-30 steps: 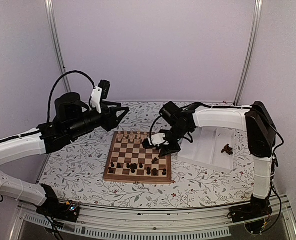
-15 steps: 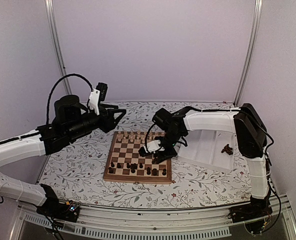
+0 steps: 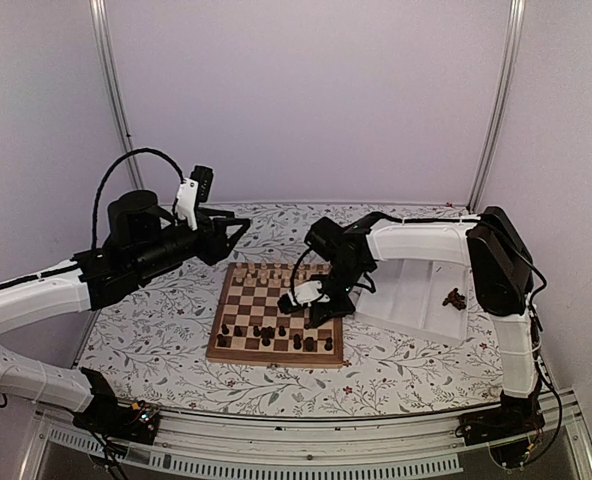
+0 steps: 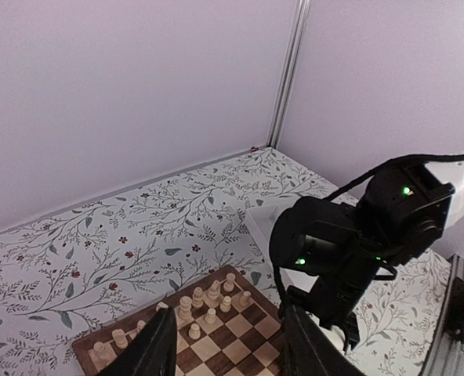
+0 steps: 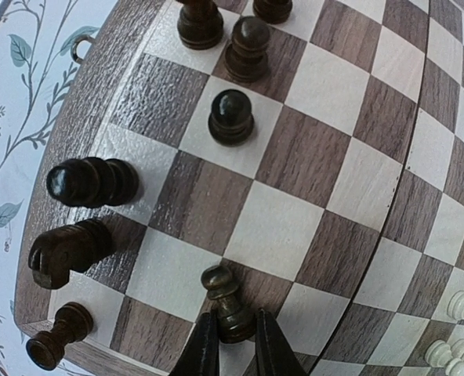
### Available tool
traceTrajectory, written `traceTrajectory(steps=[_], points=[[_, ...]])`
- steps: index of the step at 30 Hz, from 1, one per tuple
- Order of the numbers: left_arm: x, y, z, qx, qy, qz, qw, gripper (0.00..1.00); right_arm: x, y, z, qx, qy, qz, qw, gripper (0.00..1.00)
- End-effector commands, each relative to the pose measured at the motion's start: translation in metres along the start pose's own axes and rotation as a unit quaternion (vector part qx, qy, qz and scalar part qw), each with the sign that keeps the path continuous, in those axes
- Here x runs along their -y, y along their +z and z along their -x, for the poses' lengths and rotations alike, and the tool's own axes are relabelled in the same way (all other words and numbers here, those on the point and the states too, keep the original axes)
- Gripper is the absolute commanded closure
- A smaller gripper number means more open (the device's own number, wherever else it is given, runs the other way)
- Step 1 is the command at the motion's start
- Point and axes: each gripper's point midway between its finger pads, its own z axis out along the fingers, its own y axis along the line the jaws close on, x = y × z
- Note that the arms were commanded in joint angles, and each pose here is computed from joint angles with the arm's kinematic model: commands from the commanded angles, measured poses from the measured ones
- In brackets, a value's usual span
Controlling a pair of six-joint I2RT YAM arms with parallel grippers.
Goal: Set up the chess pieces on the board
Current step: Pick up the chess piece from the chessboard, then place the chess piece on the chessboard.
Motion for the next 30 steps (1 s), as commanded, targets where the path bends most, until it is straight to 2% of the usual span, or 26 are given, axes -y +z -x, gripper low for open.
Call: traceTrajectory(steps=[1, 4, 8, 12, 19, 30], points=[[-0.005, 0.004, -0.014, -0.011, 0.0, -0.001, 1.0, 0.51, 0.011, -0.021, -0.001, 0.051, 0.055, 0.001, 0.997, 0.91], [0.002, 0.006, -0.018, -0.001, -0.012, -0.024, 1.0, 0.51, 0.032, -0.061, 0.0, 0.131, 0.111, -0.015, 0.985, 0.91], [0.015, 0.013, -0.025, 0.009, -0.036, -0.059, 0.998, 0.52, 0.046, -0.117, 0.007, 0.245, 0.165, -0.018, 0.955, 0.91], [0.035, 0.032, -0.038, -0.008, -0.043, -0.092, 0.995, 0.52, 0.04, -0.144, 0.014, 0.295, 0.179, -0.014, 0.938, 0.91], [0.069, 0.066, -0.049, -0.03, -0.036, -0.145, 0.988, 0.52, 0.024, -0.168, 0.031, 0.337, 0.18, 0.002, 0.924, 0.9], [0.107, 0.093, -0.065, -0.064, -0.033, -0.205, 0.976, 0.54, 0.018, -0.169, 0.033, 0.347, 0.178, 0.011, 0.921, 0.9]])
